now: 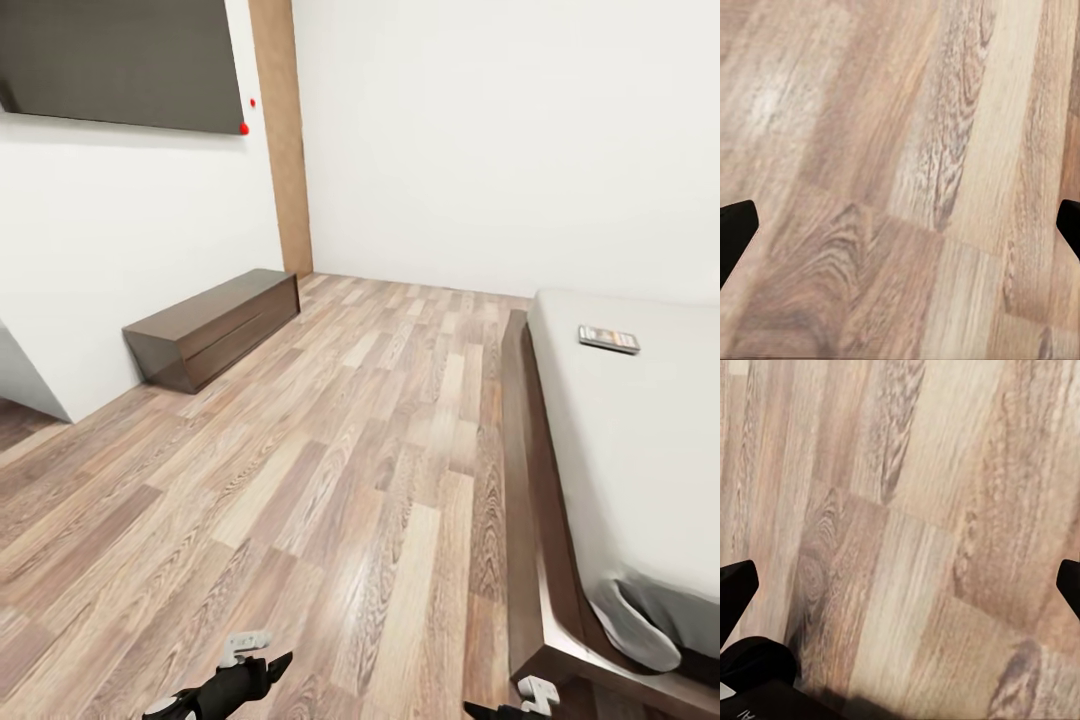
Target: In the bedroom, move the book from the bed onto either nightstand, and place the two sandals side by side next to the bed.
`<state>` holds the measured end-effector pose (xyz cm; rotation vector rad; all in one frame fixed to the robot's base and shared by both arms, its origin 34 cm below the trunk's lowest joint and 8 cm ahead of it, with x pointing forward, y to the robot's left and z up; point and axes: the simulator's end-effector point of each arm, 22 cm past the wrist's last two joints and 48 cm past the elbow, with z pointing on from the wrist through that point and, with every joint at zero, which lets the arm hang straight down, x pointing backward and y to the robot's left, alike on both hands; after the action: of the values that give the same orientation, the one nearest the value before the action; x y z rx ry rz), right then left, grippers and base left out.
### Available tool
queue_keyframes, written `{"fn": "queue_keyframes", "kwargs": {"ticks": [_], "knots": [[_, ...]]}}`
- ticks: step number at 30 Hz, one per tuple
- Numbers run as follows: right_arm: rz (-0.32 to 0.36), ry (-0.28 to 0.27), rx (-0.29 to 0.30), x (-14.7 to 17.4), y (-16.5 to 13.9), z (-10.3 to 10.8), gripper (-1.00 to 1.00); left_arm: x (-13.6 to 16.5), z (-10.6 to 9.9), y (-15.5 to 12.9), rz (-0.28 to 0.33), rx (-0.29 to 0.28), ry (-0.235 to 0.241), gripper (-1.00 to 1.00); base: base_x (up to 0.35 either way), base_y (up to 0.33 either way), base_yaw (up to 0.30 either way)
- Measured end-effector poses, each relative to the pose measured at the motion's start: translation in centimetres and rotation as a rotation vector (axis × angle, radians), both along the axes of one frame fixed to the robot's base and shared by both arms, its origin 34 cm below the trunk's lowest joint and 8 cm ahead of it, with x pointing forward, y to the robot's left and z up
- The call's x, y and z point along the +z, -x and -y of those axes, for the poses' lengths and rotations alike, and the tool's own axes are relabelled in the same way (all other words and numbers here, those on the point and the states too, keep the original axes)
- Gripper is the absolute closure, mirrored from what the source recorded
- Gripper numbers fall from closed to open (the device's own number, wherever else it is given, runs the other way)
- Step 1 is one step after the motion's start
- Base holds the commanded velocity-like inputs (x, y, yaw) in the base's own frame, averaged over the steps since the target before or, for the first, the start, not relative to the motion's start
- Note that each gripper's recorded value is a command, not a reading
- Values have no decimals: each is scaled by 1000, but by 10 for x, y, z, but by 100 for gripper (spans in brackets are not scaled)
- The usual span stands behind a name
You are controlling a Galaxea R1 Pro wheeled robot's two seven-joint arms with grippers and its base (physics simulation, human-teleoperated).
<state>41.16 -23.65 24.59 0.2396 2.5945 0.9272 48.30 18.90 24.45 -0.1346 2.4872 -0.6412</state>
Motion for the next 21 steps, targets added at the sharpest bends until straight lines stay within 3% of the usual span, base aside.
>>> {"fn": "queue_keyframes", "kwargs": {"ticks": [21], "knots": [[-10,1,0,-3,3,0,-100,-4,0,3,-11,0,0,-100,0,0,220]]}}
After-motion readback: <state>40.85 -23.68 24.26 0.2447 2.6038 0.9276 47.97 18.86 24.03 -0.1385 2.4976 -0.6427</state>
